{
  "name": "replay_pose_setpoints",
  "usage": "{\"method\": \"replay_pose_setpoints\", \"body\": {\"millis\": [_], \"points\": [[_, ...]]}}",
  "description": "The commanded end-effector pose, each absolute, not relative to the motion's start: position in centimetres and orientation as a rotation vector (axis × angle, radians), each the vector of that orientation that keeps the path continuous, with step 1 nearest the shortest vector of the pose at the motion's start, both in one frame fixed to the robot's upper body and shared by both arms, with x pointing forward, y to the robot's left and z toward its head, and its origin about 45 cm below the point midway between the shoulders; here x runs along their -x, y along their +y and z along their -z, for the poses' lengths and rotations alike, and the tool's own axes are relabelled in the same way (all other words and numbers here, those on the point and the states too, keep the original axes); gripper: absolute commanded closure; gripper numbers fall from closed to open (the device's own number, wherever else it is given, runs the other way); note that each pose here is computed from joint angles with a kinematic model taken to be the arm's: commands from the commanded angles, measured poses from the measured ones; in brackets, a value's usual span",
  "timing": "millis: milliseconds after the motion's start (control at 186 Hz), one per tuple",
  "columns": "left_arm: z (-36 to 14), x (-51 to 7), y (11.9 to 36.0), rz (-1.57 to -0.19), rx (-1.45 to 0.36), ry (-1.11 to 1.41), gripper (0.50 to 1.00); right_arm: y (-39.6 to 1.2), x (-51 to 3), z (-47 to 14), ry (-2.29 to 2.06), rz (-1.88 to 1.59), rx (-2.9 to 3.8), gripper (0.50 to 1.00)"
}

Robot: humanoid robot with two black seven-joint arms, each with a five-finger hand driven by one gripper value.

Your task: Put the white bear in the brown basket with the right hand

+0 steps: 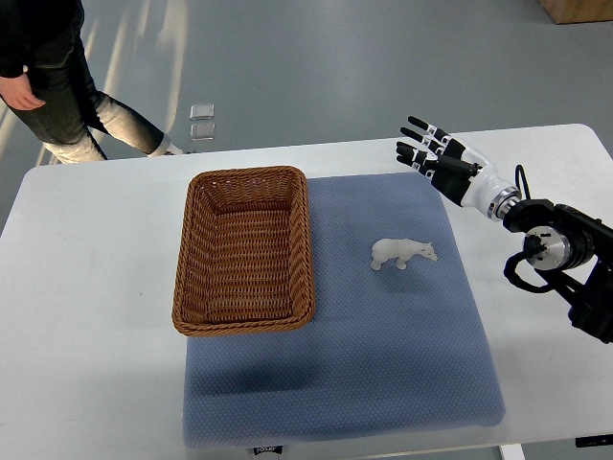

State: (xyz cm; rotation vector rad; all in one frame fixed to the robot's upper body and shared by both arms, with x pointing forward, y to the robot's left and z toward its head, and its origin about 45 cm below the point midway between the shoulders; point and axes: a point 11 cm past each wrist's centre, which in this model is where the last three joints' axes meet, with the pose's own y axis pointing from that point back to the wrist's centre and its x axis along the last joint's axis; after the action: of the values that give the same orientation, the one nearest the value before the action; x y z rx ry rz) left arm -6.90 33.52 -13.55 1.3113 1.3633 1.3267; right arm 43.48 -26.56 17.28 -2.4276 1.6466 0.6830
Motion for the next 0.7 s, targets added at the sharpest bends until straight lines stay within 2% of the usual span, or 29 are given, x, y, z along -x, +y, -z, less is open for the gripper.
{"method": "replay_pose_setpoints", "body": {"millis": [0, 697], "points": [[13.6, 6.9, 33.2, -1.317, -1.305, 1.366, 0.5, -26.5, -43.5, -17.4, 1.641, -0.679, 2.432, 0.566], [13.7, 5.1, 33.3, -1.322, -1.293, 1.343, 0.5, -25.4, -44.1, -18.9, 1.585, -0.59, 2.52, 0.568]]}}
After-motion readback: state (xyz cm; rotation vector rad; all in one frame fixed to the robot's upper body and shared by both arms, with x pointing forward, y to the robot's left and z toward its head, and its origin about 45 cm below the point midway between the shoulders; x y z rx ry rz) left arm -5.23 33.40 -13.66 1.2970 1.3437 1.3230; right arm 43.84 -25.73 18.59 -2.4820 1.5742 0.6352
